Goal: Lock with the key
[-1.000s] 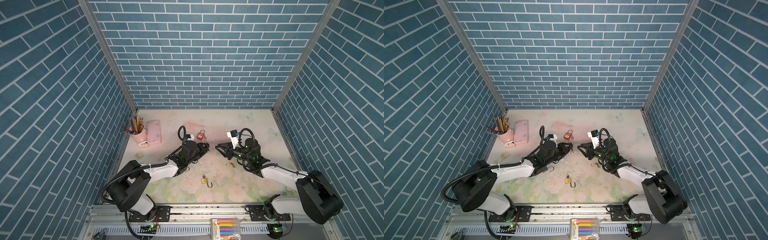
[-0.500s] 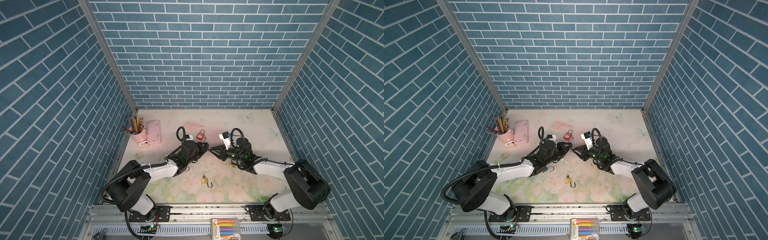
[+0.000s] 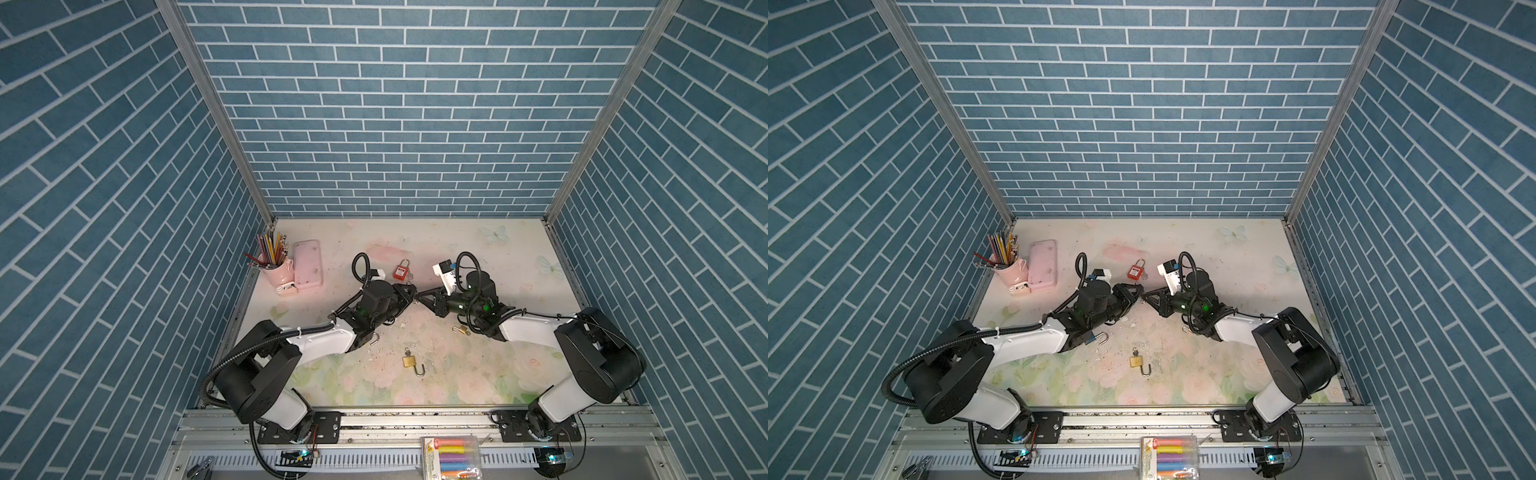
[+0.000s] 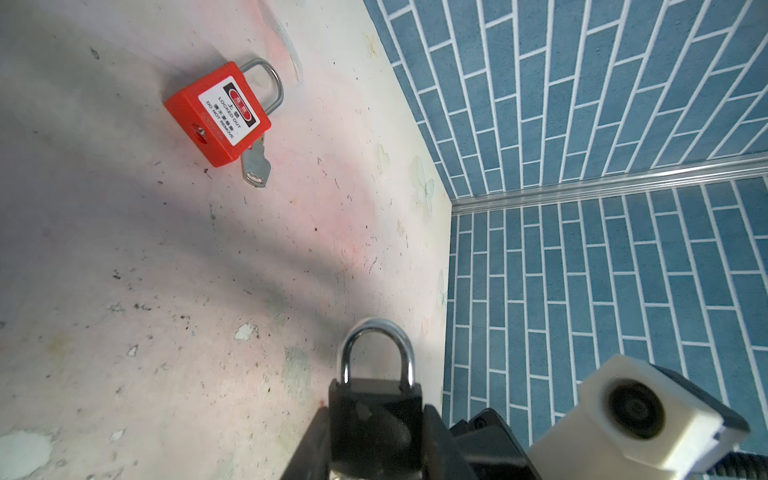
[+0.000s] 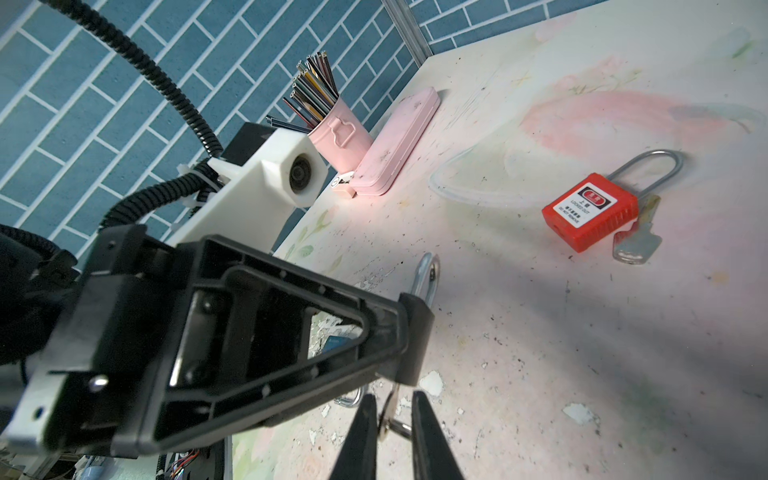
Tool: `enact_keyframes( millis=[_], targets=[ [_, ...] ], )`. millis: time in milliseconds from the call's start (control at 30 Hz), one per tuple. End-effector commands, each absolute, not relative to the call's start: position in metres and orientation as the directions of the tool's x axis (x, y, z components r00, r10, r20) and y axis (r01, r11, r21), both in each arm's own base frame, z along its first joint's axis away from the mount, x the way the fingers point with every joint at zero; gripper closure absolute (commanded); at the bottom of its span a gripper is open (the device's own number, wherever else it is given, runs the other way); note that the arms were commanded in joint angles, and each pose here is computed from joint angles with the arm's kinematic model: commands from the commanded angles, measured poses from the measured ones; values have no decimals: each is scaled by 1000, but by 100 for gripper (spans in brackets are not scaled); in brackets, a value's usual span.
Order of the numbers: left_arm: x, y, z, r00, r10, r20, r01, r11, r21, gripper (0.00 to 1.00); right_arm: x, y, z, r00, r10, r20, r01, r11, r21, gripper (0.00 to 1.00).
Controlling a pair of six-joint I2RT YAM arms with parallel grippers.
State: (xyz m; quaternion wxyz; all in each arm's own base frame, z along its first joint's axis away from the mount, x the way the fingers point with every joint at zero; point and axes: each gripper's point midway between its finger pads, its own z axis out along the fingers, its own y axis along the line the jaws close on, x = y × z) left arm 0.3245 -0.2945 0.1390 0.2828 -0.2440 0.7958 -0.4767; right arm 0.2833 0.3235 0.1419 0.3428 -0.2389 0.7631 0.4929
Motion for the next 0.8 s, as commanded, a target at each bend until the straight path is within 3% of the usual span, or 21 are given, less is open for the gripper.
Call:
enact_keyframes(
  millis=[0,233,767],
  targets=[
    [330,-296,148,-710,-671,-214,-109,405,-908,100,285,331,147,-651,-20,-759,-709,375,598,84],
    [330,-297,146,-713,-669,-210,-113,405,-907,100,283,334,144,-656,-30,-754,-708,368,602,85],
    [339,-301,144,-714,-671,-201,-172,446,-878,100,280,341,137,-677,-51,-734,-701,346,623,100]
  ],
)
